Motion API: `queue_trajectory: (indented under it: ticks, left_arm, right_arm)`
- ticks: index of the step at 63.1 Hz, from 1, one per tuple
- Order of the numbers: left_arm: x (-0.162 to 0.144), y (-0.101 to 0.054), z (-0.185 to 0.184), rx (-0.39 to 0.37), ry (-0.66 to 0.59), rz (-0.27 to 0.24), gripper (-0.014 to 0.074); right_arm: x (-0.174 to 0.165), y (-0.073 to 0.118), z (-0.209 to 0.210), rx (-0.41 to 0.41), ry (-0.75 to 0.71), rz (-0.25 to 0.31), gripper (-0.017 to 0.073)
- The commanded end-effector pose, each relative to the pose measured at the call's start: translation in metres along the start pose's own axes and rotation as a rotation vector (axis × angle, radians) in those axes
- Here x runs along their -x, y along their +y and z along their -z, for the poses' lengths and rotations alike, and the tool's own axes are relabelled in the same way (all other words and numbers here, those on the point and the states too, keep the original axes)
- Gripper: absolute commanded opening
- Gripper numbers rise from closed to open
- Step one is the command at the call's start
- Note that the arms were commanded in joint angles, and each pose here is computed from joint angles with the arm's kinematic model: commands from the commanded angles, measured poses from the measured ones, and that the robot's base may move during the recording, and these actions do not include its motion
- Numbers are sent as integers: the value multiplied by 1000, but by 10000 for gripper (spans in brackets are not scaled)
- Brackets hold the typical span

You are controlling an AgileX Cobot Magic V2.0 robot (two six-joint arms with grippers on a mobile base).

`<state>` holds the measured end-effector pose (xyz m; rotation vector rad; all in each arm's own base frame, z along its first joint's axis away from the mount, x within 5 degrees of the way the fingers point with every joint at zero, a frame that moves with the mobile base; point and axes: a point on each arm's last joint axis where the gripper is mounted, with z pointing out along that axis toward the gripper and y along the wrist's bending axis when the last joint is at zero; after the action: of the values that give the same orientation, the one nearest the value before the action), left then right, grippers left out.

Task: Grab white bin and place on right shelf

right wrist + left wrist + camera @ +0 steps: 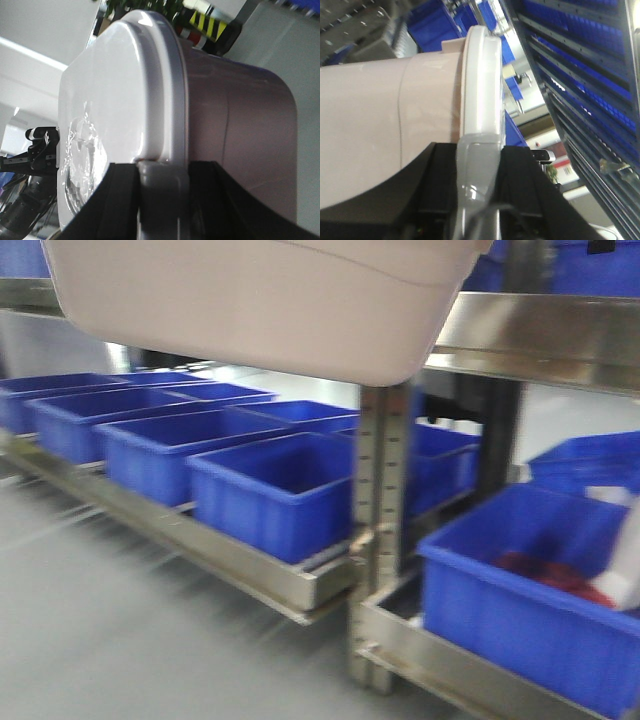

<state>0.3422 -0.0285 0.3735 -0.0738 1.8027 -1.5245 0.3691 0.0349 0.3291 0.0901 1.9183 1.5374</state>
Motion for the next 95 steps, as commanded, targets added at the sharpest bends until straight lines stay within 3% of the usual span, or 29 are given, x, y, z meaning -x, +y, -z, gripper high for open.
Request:
queue_trajectory:
  ticks: [1, 95]
  left_arm:
    - [-5, -48, 4, -226, 63, -49, -104]
    - [-5, -48, 4, -226, 63, -49, -104]
  right_arm:
    - [1, 45, 6, 172, 2, 66, 172]
    - [1, 45, 6, 172, 2, 66, 172]
